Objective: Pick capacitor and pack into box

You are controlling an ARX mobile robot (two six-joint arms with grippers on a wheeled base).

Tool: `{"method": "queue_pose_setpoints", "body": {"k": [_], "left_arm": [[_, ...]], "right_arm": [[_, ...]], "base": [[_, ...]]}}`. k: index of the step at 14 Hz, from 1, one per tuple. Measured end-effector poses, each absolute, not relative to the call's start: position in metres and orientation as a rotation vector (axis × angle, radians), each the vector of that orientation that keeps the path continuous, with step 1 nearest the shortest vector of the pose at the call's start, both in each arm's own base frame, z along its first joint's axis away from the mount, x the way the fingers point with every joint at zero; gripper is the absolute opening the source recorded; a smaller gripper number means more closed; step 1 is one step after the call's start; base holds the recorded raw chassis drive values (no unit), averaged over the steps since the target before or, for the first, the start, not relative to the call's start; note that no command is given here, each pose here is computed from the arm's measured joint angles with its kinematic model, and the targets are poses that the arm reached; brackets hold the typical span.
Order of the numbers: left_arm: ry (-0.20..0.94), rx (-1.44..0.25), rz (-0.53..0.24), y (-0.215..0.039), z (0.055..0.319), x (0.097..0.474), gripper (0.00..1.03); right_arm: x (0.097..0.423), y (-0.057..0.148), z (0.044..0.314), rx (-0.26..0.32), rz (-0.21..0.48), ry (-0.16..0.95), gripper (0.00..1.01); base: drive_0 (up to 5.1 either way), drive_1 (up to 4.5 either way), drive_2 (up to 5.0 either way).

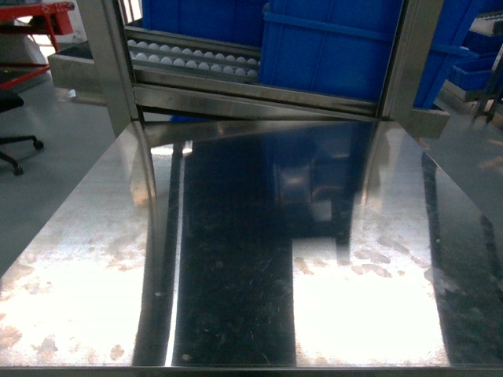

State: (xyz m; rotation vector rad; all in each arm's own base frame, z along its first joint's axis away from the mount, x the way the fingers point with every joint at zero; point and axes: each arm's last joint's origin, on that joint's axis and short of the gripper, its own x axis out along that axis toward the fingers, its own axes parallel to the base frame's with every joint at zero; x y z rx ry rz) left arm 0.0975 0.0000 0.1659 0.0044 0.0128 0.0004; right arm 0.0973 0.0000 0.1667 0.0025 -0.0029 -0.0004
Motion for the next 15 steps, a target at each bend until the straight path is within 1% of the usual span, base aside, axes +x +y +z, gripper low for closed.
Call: {"method": "queue_pose_setpoints", "body": {"k": [15], "left_arm": [[0.004, 0.004, 0.0, 0.0, 0.1668, 0.0975, 0.45]], "right_arm": [[0.0973, 0.0, 0.1666, 0.002, 0.0, -0.001, 0.98]], "base": [[0.0, 0.0, 0.0]]}}
